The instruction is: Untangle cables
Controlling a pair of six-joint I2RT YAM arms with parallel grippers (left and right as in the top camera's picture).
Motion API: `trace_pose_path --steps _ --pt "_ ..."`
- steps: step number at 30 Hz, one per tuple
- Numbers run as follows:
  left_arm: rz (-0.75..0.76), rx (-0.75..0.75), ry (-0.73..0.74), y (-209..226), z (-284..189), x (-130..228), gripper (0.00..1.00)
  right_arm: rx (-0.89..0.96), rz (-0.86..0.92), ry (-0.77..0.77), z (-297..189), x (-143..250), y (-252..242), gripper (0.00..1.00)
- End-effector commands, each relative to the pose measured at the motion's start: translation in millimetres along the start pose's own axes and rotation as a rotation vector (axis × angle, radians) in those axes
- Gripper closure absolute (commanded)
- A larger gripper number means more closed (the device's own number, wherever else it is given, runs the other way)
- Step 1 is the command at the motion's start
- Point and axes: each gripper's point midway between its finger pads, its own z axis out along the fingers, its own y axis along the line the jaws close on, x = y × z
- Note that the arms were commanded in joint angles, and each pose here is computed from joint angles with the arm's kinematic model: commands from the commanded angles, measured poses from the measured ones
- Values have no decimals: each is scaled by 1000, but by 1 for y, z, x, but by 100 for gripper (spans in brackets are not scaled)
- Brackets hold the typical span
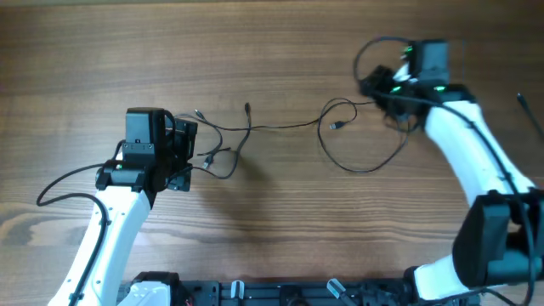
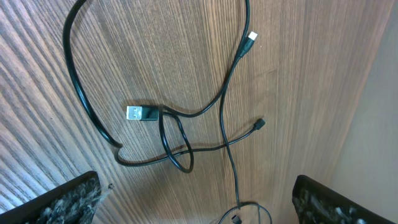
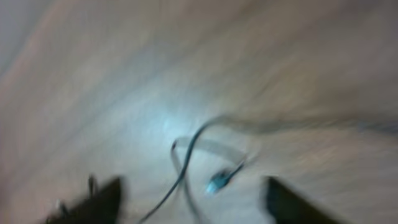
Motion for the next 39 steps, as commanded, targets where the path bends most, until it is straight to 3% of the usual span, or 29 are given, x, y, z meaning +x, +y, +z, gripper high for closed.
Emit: trace_pose_path --steps 1,4,8,20,25,32,39 --pt "12 -7 -14 1 1 -2 0 -18 172 116 19 47 27 0" --pt "12 -7 -14 1 1 -2 0 2 250 126 25 70 43 0" --pt "12 -7 -14 1 1 -2 0 59 194 119 28 89 46 0" --pt "12 -7 -14 1 1 -2 0 157 188 120 52 107 32 0" --pt "12 -7 -14 1 1 -2 0 197 146 111 48 103 27 1" --pt "12 -7 -14 1 1 -2 0 270 54 47 5 60 45 1" --pt "12 -7 -14 1 1 -2 0 417 12 39 43 61 14 2"
